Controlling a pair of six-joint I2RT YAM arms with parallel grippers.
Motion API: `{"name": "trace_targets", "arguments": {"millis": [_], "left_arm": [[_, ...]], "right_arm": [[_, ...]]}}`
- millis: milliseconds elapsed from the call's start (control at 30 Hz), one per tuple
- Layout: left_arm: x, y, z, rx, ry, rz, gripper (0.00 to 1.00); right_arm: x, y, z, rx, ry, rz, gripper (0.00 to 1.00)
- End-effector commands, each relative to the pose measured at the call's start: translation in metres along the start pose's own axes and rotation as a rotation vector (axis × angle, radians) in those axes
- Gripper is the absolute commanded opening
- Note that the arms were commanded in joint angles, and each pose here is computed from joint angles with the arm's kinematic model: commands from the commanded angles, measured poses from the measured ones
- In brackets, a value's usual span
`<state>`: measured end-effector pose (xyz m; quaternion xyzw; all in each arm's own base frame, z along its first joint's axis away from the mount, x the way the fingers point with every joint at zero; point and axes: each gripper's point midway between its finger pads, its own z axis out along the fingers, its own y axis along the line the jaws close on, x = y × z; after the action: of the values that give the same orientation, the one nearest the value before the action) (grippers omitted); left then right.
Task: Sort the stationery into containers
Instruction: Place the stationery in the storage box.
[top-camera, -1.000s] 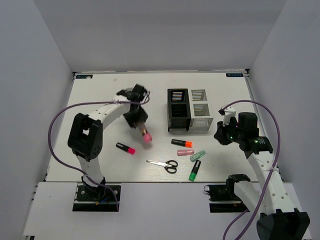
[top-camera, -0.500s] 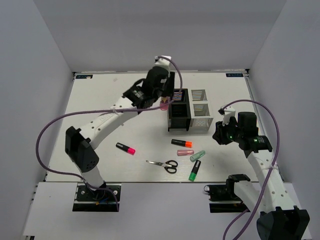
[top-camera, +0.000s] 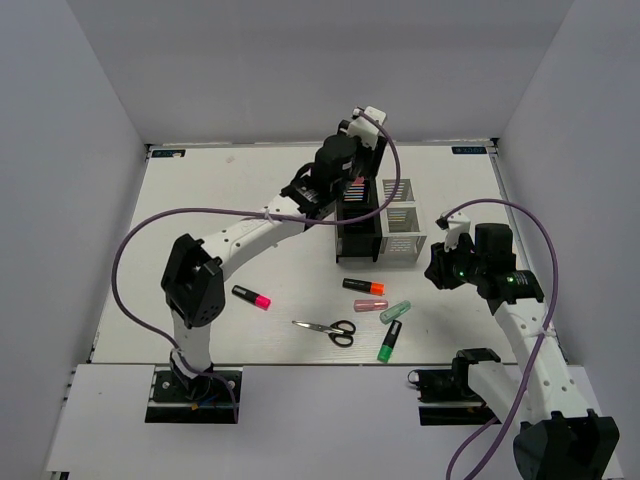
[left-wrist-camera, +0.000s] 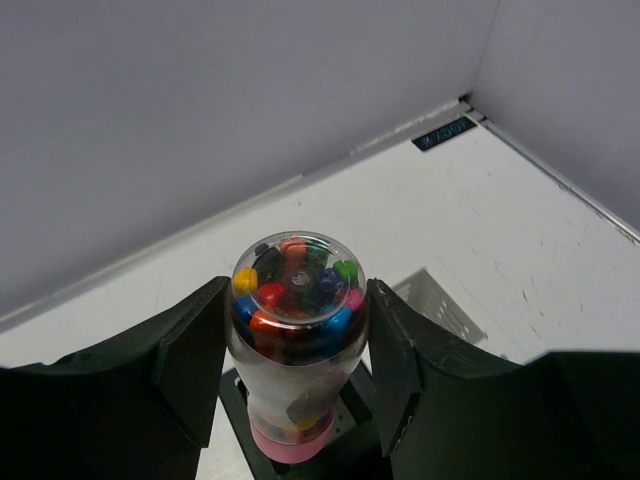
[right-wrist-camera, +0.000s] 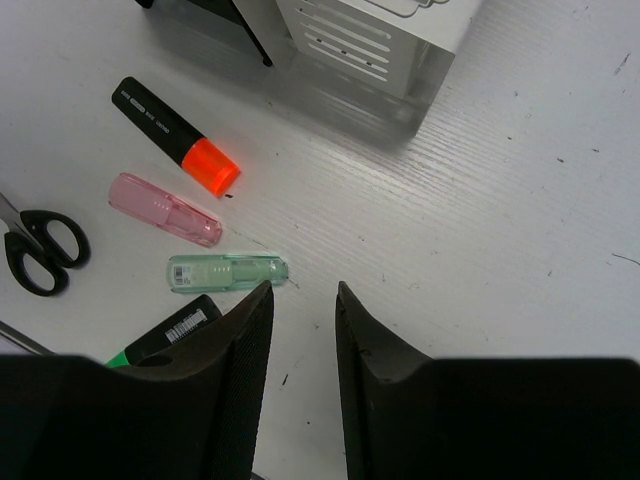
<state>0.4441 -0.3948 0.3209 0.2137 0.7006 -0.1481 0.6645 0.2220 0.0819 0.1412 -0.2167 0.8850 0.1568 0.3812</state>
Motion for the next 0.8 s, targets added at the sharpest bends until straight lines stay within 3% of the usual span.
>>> {"name": "trace_targets", "arguments": {"millis": [0,333,767], "left_arm": [[-0.036,0.009,0.005,-0.046,-0.16,-0.004,0.0],[-0.013,0.011,0.038,-0.052,-0.132,-0.088,0.0],[0.043,0.031,0.04,-0.114,-0.045,-0.12,0.0]], "right_arm": [[-0.009,0.001,0.001,-0.006,-0.036,-0.016,0.35],[-0.009,0.0,0.001,-0.001,-0.029,-0.017,0.36],[-0.009,0.0,0.0,-0.001,-0.031,-0.014,0.38]]}}
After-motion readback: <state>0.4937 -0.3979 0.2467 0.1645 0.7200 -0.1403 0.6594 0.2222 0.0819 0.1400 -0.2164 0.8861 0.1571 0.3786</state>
